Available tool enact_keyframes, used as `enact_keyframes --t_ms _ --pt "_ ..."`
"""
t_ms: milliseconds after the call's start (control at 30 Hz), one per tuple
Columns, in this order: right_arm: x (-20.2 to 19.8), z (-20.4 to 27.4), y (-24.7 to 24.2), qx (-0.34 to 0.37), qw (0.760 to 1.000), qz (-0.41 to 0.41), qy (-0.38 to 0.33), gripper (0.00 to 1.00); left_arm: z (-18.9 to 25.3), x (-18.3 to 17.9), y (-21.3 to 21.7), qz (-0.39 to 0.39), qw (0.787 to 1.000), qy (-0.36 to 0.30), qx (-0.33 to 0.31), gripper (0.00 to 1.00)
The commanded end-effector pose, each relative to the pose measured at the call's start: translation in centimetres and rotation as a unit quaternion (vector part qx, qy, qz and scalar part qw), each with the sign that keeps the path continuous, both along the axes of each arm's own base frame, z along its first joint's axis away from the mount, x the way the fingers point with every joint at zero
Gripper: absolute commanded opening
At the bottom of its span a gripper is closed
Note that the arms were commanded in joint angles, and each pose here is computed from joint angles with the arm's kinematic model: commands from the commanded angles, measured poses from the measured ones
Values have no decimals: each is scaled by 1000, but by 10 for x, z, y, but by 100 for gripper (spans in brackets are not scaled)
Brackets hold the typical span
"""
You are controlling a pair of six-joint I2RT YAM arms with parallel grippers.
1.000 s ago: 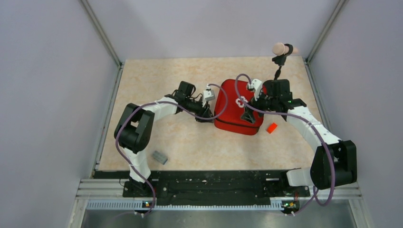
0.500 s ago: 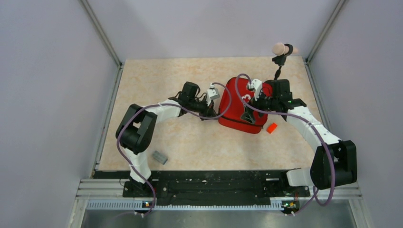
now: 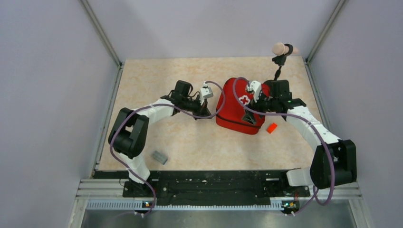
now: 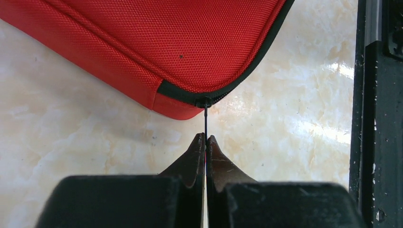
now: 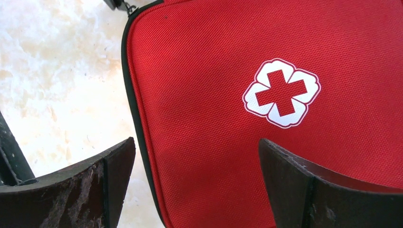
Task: Organize the medicine kit
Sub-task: Zip the medicine box at the center of the board.
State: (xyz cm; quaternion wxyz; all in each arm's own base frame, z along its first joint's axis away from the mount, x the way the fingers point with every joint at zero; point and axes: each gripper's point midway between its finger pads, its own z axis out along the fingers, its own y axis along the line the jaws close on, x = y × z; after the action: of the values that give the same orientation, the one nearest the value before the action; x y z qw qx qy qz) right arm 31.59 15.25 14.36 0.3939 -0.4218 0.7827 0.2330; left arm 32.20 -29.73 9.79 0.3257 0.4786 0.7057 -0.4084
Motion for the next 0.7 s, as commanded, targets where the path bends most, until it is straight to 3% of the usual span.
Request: enact_keyframes --t_ms 0,167,367,667 --pt "8 11 2 -10 998 51 -44 98 32 -5 5 -23 999 -32 -20 0" --pt "5 13 24 15 983 148 -111 98 29 -12 20 -33 999 -24 -12 0" --pt "26 18 76 28 955 218 -199 95 32 -5 9 -23 999 -4 -37 0" --pt "17 6 118 59 932 310 -181 83 38 -7 7 -20 998 15 -57 0"
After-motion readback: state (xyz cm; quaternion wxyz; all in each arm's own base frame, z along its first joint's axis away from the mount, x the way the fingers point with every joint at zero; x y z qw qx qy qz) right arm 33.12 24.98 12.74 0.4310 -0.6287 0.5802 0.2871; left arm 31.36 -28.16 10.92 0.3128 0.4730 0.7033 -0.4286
